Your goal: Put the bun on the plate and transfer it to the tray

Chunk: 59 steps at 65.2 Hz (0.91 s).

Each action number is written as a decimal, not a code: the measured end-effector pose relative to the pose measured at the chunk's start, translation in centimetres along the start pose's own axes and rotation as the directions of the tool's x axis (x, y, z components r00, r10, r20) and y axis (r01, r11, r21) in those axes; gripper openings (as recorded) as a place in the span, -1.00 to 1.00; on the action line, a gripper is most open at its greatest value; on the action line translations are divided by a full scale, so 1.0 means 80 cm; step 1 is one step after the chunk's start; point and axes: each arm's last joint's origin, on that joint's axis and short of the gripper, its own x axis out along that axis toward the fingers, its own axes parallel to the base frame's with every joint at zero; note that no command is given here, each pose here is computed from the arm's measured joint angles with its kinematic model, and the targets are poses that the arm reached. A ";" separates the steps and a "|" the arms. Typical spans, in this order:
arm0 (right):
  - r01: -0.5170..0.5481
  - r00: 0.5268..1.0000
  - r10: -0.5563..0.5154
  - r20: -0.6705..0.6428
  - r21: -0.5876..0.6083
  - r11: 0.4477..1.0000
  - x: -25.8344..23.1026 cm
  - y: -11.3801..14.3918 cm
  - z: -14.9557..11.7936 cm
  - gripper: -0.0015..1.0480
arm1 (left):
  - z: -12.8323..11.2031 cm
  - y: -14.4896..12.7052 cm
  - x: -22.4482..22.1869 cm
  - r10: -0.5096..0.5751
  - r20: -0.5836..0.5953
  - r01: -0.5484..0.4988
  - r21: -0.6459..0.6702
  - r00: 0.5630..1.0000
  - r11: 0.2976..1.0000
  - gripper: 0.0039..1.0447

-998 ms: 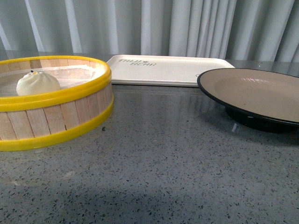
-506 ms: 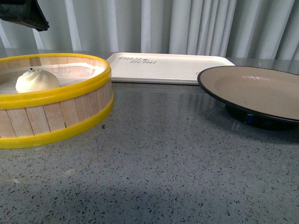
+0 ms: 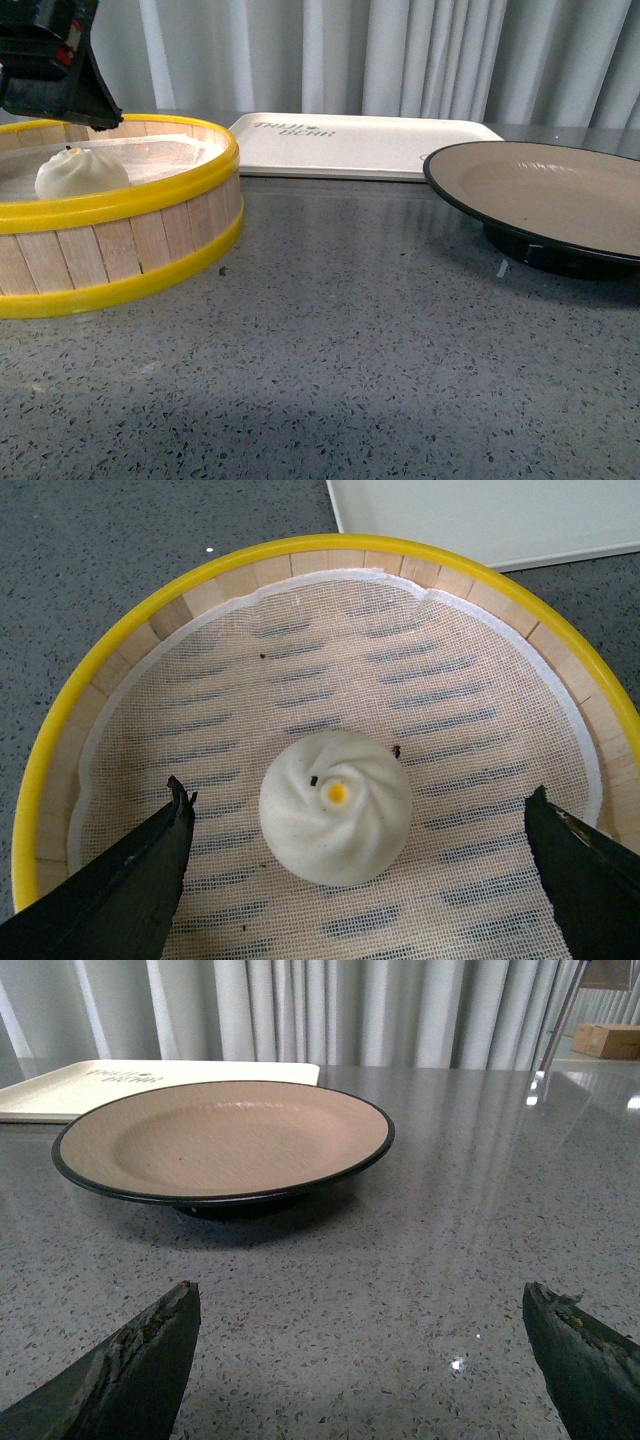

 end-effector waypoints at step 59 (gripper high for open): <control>0.000 1.000 0.000 0.000 0.000 1.000 0.000 0.000 0.000 0.84 | -0.006 -0.011 0.054 0.036 -0.095 -0.034 0.022 0.995 0.999 0.62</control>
